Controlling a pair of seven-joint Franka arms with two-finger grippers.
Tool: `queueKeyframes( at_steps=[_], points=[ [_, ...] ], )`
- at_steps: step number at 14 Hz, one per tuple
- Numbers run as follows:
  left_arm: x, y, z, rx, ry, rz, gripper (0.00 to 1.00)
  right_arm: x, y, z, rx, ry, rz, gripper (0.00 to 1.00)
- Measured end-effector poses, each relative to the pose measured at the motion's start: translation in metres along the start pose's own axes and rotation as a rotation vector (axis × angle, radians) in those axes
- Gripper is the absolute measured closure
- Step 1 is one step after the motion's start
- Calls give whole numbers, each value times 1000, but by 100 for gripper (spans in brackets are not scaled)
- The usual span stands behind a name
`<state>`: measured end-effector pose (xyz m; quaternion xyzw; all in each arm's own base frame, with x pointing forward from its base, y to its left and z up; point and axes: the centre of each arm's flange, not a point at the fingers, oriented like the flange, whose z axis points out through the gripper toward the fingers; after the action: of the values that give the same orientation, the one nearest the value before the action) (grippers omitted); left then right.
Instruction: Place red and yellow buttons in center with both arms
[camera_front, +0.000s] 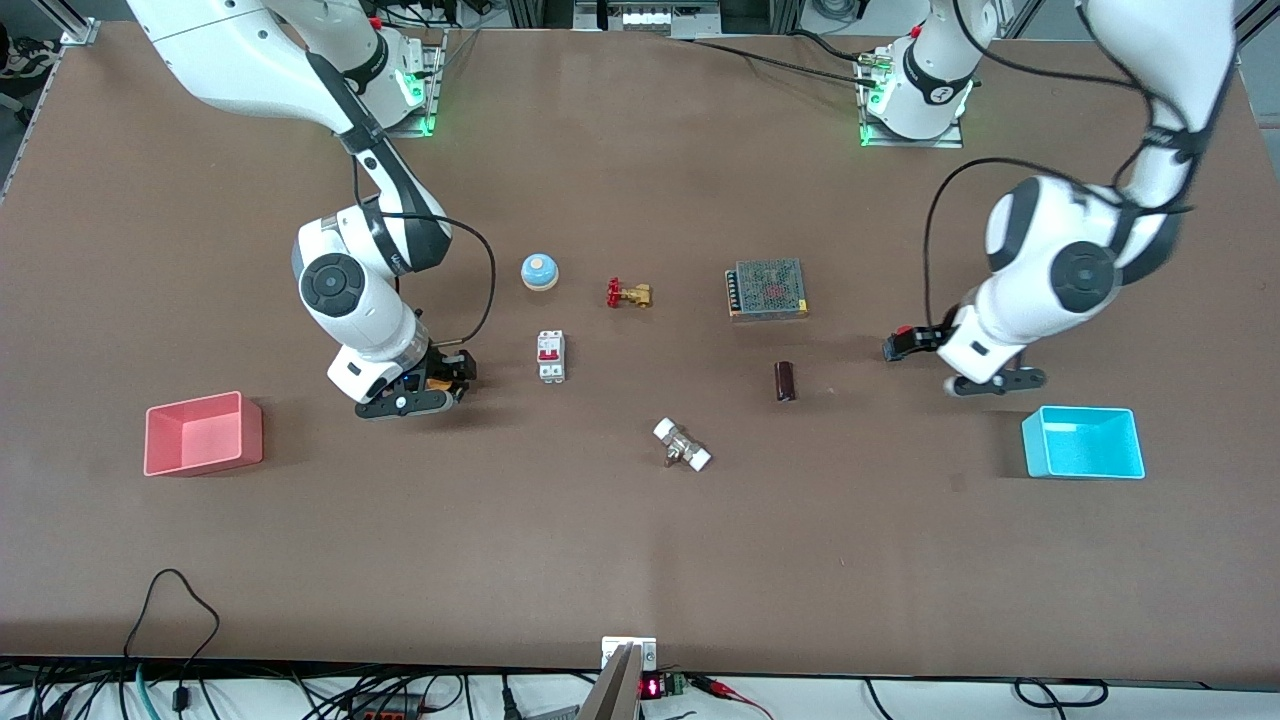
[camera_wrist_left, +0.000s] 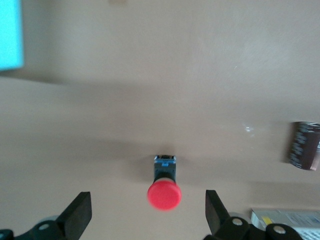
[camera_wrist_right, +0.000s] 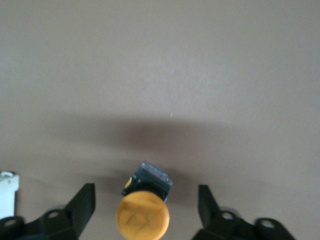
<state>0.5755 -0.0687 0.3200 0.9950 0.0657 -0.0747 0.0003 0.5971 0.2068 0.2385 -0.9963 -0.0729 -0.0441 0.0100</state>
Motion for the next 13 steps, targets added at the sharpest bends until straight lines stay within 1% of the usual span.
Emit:
queueKeyframes(
  at_steps=[1, 2, 4, 5, 6, 7, 8, 9, 11, 13],
  points=[
    [7, -1, -29, 5, 3, 6, 0, 7, 3, -15, -1, 21, 7, 0],
    [12, -2, -58, 9, 7, 15, 0, 16, 11, -37, -9, 33, 20, 0],
    [20, -5, -111, 10, 18, 53, 0, 29, 29, -96, -28, 37, 58, 0],
    [23, -7, -141, 5, 45, 94, 0, 33, 38, -131, -29, 42, 84, 0],
    [27, -9, -173, -1, 87, 132, 0, 33, 48, -164, -34, 50, 103, 0],
    [28, -12, -201, -6, 122, 156, 0, 29, 60, -194, -43, 53, 116, 0],
    [27, -16, -223, -8, 142, 165, 0, 24, 75, -220, -49, 47, 129, 0],
    [24, -18, -238, -8, 145, 165, 0, 17, 91, -242, -48, 32, 140, 0],
    [18, -22, -252, -4, 119, 162, 0, 6, 125, -283, -48, 9, 173, 0],
    [13, -25, -262, -1, 100, 158, 0, -1, 154, -314, -46, 14, 226, 0]
  ],
)
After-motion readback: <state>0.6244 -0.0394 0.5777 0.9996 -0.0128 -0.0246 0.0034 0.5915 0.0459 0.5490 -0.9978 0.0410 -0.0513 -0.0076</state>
